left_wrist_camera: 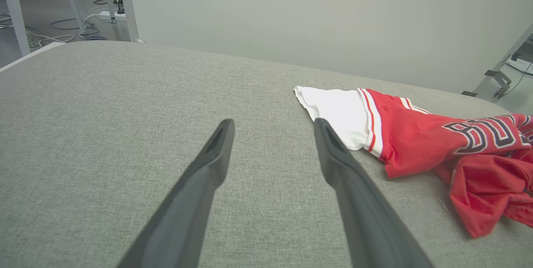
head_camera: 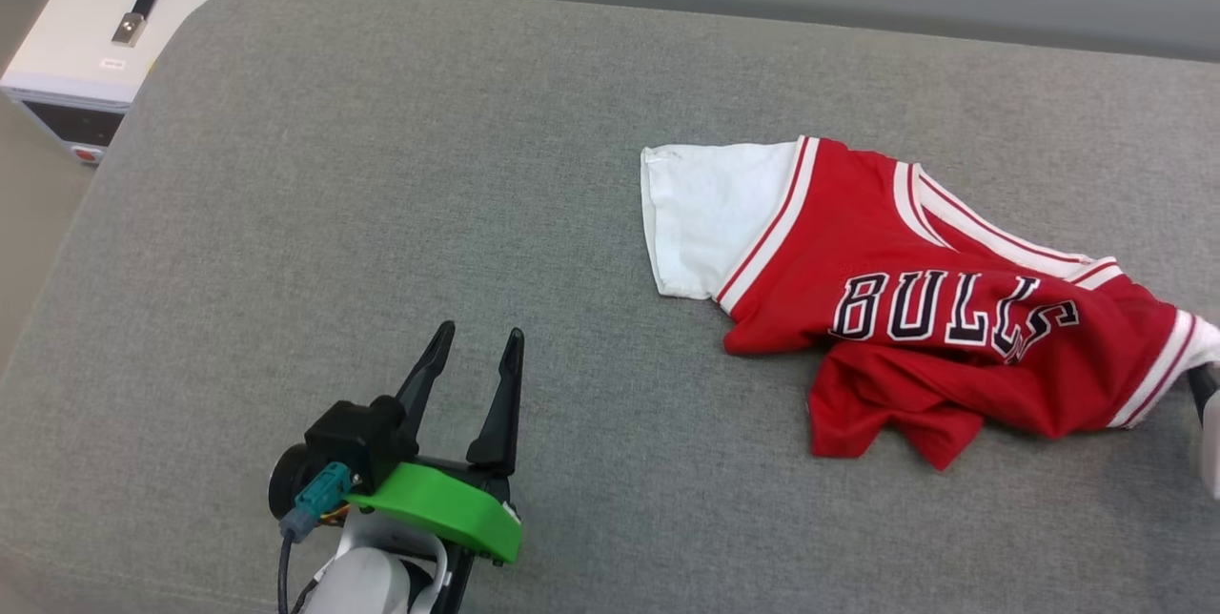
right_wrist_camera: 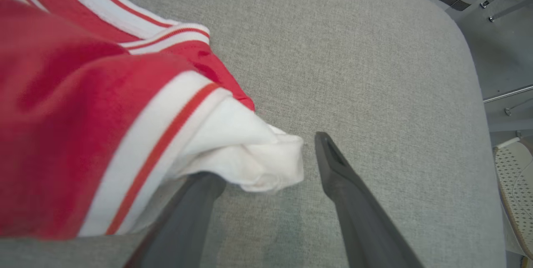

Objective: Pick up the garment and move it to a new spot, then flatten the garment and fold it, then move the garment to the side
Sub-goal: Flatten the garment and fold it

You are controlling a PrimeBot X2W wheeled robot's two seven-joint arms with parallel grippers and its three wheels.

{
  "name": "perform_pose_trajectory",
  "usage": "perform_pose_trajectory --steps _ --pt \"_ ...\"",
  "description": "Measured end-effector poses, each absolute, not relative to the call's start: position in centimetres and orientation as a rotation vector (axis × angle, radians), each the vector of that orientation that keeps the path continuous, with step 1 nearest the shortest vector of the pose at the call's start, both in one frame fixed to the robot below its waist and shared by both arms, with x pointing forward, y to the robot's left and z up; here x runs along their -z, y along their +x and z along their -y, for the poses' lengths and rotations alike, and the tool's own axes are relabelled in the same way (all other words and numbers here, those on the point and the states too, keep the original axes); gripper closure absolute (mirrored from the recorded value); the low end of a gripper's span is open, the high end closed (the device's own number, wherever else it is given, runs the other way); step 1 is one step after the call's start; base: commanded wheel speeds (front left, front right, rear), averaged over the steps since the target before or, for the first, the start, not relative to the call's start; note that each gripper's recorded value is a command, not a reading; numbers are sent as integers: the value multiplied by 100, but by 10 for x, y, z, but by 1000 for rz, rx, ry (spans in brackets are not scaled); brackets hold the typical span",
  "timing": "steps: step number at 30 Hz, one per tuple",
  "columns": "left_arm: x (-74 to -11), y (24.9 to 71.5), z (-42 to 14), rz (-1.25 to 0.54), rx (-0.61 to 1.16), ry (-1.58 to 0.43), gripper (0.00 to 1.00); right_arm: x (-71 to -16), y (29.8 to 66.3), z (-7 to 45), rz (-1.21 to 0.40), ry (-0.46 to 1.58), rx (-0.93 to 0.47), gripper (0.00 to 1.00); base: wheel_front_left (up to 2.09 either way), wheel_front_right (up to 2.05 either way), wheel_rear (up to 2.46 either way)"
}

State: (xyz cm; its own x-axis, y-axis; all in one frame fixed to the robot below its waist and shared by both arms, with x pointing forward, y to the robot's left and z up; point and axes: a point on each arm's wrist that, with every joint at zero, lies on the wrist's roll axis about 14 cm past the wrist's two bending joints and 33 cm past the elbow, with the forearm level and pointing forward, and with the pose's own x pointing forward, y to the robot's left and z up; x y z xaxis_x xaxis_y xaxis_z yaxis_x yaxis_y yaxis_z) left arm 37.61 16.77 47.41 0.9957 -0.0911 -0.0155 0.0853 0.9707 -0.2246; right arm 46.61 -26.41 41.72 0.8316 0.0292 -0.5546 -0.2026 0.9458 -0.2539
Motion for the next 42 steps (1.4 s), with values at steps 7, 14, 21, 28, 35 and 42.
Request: perform_pose_trajectory --steps 7,14,21,28,35,42 --pt "-489 376 -163 17 109 -228 0 -456 466 243 -433 -207 -137 0 0 0 0" --pt "-502 368 -159 56 124 -231 0 -502 452 220 -337 -126 -180 0 0 0 0" --pt "-511 364 -159 84 126 -230 0 -511 430 163 -436 -87 -343 0 0 0 0" --pt "-502 362 -165 59 99 -233 0 -468 407 108 -745 -116 -513 0 0 0 0" --pt "-493 358 -178 34 46 -243 0 -442 419 86 -907 -212 -557 0 0 0 0" --pt "-486 354 -195 13 -14 -241 0 -407 428 72 -1017 -263 -581 0 0 0 0"
